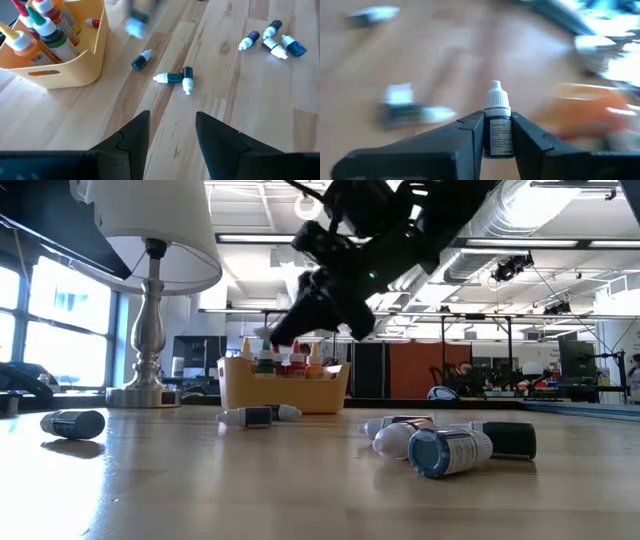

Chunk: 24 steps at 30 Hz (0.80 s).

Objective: Pick & Place food coloring
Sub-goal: Put the top small dark blue food coloring bottle into the bin, then put the bottom small black food coloring bottle into the bin

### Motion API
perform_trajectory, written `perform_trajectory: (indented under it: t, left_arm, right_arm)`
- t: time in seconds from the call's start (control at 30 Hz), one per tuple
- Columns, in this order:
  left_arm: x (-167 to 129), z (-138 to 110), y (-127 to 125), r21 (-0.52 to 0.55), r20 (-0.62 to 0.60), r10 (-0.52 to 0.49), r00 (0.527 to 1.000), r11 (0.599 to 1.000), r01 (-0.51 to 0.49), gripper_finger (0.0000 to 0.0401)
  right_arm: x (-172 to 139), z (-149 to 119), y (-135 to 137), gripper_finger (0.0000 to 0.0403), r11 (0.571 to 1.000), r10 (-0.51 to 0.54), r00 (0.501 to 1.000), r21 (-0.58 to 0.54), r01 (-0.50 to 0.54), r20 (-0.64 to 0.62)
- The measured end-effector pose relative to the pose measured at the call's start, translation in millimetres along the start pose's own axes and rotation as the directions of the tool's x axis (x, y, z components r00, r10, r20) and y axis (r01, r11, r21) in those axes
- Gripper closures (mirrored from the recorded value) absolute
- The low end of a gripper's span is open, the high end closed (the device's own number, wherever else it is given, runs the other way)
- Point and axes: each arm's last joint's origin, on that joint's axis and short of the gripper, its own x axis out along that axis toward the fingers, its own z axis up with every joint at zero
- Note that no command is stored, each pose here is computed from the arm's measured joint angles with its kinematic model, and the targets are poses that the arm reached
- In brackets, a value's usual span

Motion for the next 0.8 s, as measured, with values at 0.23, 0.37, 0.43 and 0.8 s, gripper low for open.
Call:
perform_trajectory:
  t: [0.23, 0.37, 0.43, 0.8]
  left_arm:
    - [0.0, 0.3, 0.0, 0.006, 0.006, 0.003, 1.000, 1.000, -0.003, 0.0245]
    - [0.0, 0.5, 0.1, 0.006, 0.012, 0.008, 1.000, 1.000, -0.008, 0.0245]
    - [0.0, 0.7, 0.2, 0.005, 0.020, 0.012, 1.000, 1.000, -0.012, 0.0245]
    - [0.0, 0.7, 0.3, 0.006, 0.021, 0.014, 1.000, 1.000, -0.014, 0.0245]
  right_arm:
    - [-5.3, -35.7, -60.7, 0.0328, 0.978, -0.184, 0.976, 0.081, 0.194, -0.121]
    - [-8.8, -53.2, -80.5, 0.0315, 0.971, -0.179, 0.972, 0.133, 0.199, -0.154]
    - [-9.7, -55.1, -84.3, 0.0313, 0.973, -0.160, 0.978, 0.145, 0.179, -0.136]
    - [-8.8, -54.2, -79.0, 0.0271, 0.977, -0.132, 0.981, 0.148, 0.153, -0.145]
